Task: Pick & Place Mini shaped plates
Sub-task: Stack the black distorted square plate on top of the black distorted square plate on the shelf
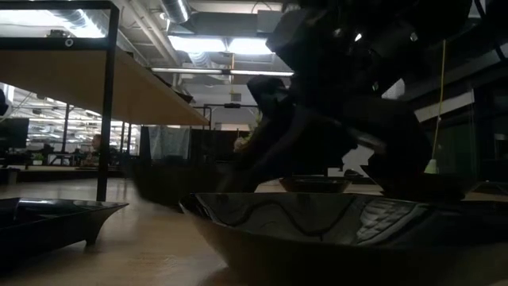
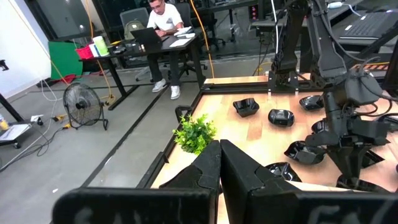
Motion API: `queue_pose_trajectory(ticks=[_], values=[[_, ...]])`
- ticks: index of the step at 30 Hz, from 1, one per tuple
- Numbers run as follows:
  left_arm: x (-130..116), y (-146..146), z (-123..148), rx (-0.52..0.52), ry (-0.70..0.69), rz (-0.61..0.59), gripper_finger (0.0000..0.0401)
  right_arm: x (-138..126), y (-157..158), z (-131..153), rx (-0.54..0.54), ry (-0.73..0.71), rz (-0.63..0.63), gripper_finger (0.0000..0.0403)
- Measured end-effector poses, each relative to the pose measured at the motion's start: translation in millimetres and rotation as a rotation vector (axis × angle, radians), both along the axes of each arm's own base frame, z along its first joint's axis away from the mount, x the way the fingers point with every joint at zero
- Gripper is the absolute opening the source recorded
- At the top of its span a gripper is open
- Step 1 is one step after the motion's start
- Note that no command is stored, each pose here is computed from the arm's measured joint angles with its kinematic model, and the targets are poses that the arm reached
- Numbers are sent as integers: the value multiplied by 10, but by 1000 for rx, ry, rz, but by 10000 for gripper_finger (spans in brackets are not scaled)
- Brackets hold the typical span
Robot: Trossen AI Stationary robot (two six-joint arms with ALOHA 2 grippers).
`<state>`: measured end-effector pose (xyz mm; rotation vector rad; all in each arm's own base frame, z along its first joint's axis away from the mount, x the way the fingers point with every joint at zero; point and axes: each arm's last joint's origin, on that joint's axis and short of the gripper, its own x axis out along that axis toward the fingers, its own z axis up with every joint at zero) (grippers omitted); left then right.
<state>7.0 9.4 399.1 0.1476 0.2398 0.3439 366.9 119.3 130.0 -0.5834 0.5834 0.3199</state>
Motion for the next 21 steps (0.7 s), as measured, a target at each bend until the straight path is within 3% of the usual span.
queue_pose_trajectory(ticks=[8,21], values=[[0,0,0,0,0,0,4,5,0,8,3,-8,0,80],[0,0,0,0,0,0,4,5,4,8,7,-7,8,6]])
